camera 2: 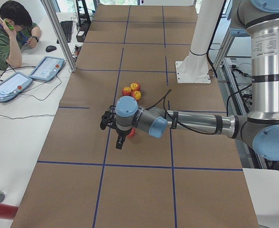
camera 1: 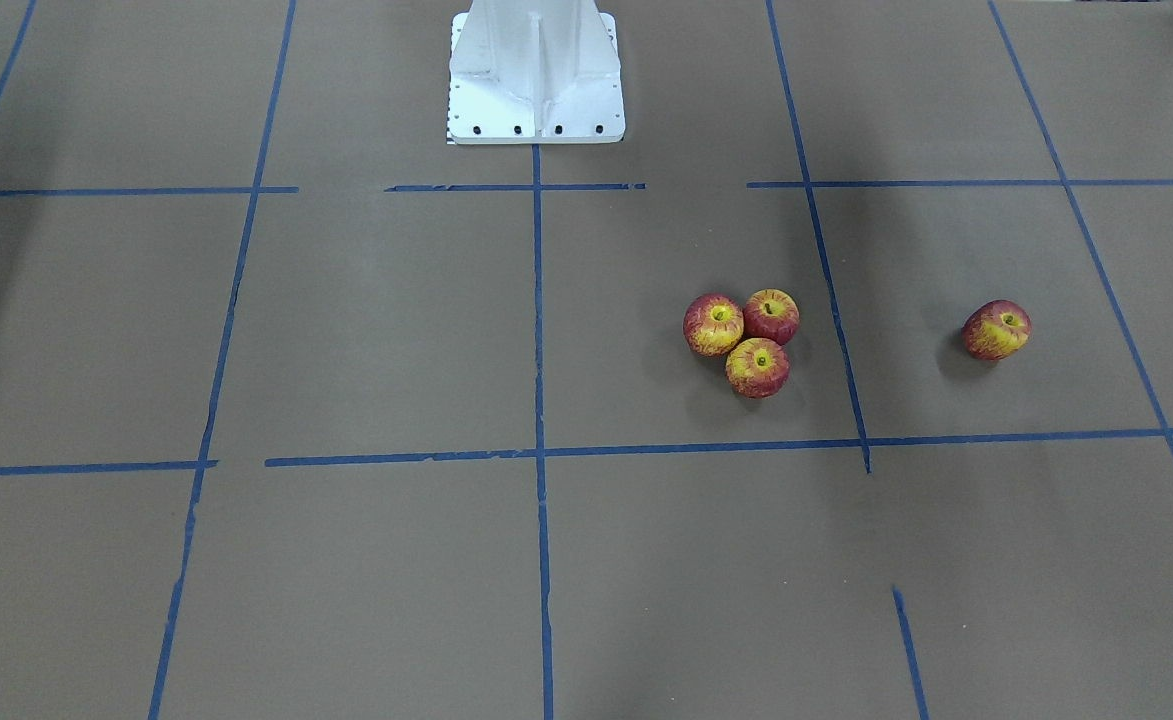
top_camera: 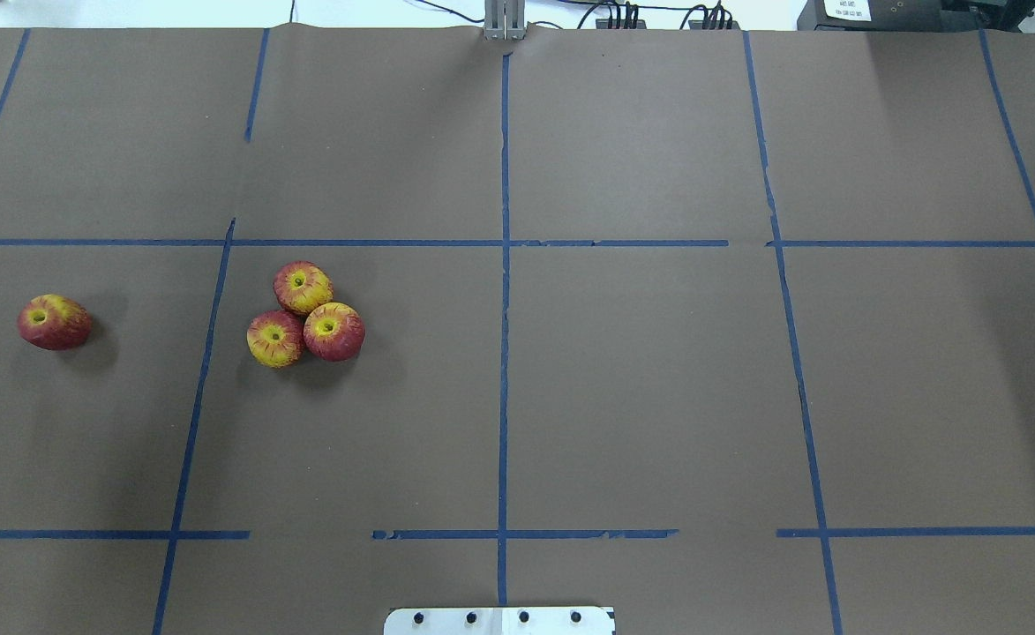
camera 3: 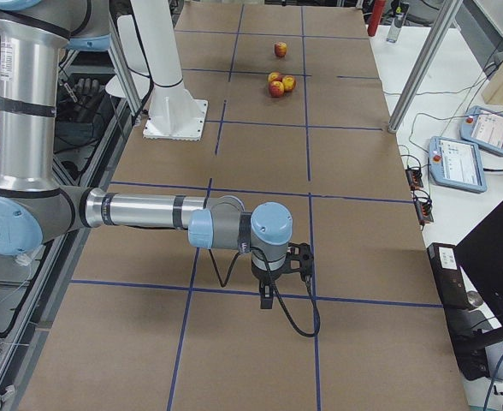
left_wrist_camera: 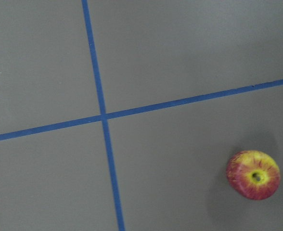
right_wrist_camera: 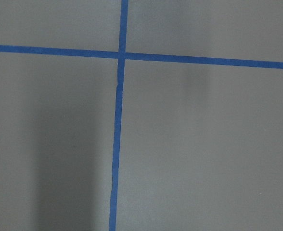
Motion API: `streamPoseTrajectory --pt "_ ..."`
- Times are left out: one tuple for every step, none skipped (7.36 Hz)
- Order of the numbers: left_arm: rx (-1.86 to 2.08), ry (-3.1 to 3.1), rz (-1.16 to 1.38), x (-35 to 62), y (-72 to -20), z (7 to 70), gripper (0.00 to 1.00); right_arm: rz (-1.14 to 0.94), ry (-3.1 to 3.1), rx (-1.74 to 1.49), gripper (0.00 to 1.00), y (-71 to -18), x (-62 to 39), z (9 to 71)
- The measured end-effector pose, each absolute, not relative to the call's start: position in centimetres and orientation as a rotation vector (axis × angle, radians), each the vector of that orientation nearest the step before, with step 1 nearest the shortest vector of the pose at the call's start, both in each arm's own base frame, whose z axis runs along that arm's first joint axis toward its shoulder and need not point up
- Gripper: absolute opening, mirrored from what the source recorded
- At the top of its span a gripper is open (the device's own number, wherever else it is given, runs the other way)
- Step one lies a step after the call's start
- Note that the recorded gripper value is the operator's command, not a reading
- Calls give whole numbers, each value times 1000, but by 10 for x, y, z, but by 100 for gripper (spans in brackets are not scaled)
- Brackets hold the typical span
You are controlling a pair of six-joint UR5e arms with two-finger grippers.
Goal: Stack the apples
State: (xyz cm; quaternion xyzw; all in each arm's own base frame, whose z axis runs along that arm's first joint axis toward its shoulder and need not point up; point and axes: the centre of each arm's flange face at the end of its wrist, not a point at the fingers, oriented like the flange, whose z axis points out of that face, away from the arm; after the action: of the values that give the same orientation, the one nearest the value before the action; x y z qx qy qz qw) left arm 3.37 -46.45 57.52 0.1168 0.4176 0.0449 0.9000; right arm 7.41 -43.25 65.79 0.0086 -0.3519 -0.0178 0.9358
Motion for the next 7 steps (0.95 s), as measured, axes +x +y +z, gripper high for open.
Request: streamPoseTrajectory --pt "248 859 54 69 -465 570 100 -36 -719 18 100 -433 74 658" --pt "247 853 11 102 -463 567 100 -36 -719 18 100 -432 74 658" --pt "237 840 -30 133 -461 565 100 -36 -719 18 100 -433 74 658" --pt "226 829 -59 159 -459 564 100 -36 -719 17 100 -432 74 658" --pt "209 823 -75 178 -458 566 100 -36 -719 17 100 -432 74 658" --pt "191 817 -83 189 -458 571 100 -36 -719 17 100 -432 74 658" --pt "180 812 -83 196 -458 575 100 -36 -719 18 100 -432 74 658"
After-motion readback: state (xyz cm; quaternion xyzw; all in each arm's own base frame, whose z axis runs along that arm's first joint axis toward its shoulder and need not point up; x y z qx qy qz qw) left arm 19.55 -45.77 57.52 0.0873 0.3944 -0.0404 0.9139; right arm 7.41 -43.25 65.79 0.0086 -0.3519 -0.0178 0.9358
